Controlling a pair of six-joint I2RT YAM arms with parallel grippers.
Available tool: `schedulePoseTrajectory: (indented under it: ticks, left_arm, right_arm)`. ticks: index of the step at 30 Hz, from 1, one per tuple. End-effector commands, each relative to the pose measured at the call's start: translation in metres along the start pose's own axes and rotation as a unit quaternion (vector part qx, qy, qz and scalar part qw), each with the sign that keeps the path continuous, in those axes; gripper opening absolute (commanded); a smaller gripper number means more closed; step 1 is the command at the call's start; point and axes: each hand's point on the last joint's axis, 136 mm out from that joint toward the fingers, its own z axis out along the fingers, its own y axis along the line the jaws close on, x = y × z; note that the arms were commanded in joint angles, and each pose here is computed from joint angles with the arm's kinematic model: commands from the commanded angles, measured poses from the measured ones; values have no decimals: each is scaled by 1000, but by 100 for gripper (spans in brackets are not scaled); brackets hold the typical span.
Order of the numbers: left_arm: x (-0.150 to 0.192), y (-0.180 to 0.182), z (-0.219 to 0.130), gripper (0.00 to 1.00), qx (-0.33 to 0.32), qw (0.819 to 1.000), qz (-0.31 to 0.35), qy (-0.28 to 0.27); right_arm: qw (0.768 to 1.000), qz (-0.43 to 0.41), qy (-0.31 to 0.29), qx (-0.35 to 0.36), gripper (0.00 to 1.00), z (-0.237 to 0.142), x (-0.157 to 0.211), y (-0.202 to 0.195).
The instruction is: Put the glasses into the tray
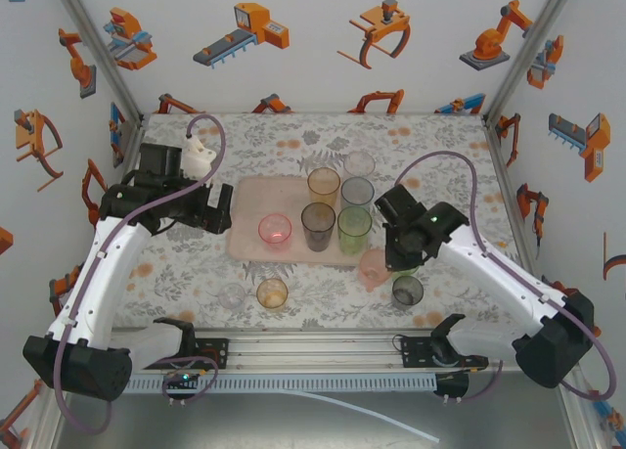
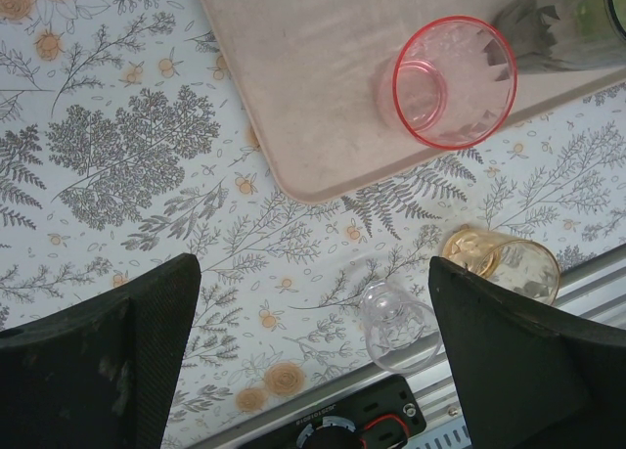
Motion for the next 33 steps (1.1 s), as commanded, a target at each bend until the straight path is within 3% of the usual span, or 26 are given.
schedulePoseTrajectory:
  ticks: [1,9,18,26,33]
  left_arm:
    - [-2,-1,-7,91,1,1000,-2,-10]
    - [-9,2,-6,91,-5,1000,-5,-11]
    - [-8,22,-16,92,-29,998,-44,-25]
    - [-6,30,-23,93,-36,996,-63,-42]
    - [-9,33,-25,93,-37,996,-68,-48]
  right_arm:
    - [1000,-20,6,-21,0,-30,7,4]
    - [994,-77,-6,-77,0,-83,-12,48]
    - [978,-132,-78,-145,0,-118,-103,144]
    - [968,-164,-118,-149,0,-94,-169,213]
    - [966,-174,-138,-130,0,-52,-200,242]
